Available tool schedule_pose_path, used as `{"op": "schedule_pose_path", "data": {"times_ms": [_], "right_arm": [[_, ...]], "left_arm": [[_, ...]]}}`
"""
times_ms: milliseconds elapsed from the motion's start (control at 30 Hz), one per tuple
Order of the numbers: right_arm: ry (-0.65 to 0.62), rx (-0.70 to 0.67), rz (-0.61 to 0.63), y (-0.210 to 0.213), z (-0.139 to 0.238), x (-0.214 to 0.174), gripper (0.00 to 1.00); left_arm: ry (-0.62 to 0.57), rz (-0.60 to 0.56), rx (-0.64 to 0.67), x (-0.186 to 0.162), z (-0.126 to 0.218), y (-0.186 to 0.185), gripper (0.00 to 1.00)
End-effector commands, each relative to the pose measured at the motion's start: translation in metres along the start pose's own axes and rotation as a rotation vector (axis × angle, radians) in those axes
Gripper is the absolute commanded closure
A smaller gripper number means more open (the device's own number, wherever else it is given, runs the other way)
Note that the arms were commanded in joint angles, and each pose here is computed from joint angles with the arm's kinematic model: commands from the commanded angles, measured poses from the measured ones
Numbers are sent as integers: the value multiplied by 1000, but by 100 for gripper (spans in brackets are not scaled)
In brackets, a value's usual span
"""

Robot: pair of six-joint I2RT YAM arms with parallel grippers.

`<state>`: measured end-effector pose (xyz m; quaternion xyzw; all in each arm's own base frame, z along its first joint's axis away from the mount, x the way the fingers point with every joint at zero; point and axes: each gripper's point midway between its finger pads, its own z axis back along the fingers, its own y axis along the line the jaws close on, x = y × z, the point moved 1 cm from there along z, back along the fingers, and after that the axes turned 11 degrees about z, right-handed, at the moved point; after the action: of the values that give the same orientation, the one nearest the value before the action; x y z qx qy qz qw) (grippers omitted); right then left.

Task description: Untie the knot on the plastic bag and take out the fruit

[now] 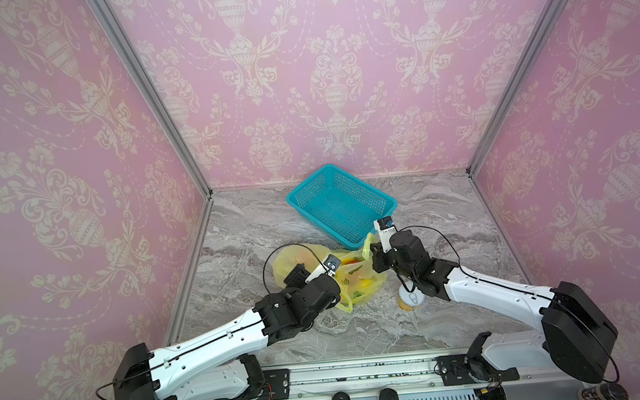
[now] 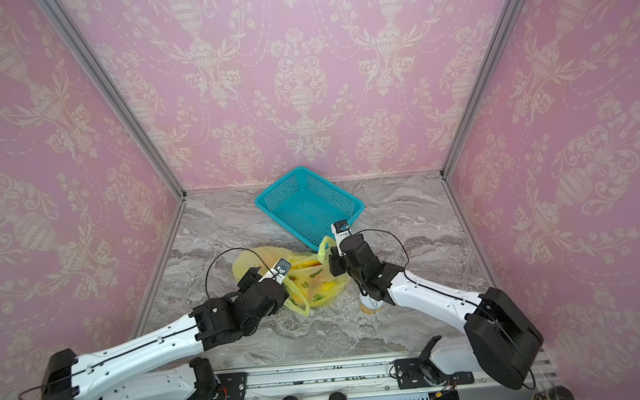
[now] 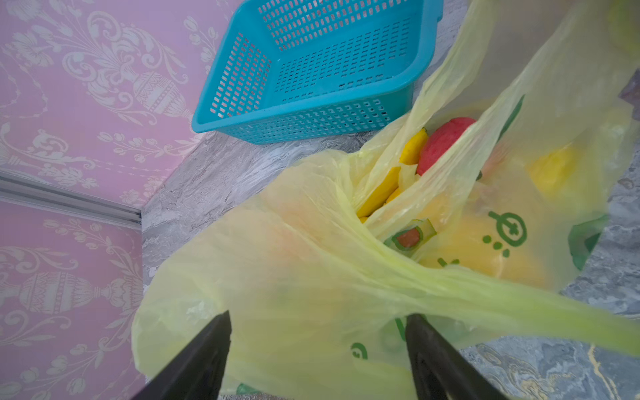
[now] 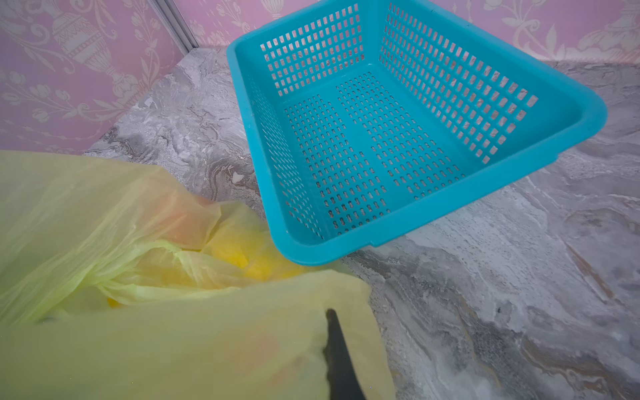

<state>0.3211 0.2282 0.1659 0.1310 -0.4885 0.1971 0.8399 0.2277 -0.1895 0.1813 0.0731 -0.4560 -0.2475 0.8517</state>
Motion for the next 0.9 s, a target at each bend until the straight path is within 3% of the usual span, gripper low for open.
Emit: {"op": "schedule_pose_path", "data": {"times_ms": [0,233,333,400,433,567,767,867], "right_arm": [[-26,17,-33,1,5,8,100],[-24,55,-43,7,3,6,100],[-26,63,-47,9,3,6,100],[-32,67,-49,9,5,6,100],[-35,67,-51,8,5,6,100],[-57,71,-57,8,10,9,100],[-112,105,-49,14,22,33,100],[-162,160,-25,22,33,51,100]], "left_arm": [[-52,-32,7,24,0,-4,16],[-110,-67,46,50,-10,-12,18],[-142,-70,42,60,-11,-15,43],[-171,-51,44,68,-10,-14,74],[-191,-33,56,73,-10,-10,82],[-243,110,120,89,-2,27,93],[-277,476,59,90,16,106,100],[-299,539,134,87,29,137,100]]}}
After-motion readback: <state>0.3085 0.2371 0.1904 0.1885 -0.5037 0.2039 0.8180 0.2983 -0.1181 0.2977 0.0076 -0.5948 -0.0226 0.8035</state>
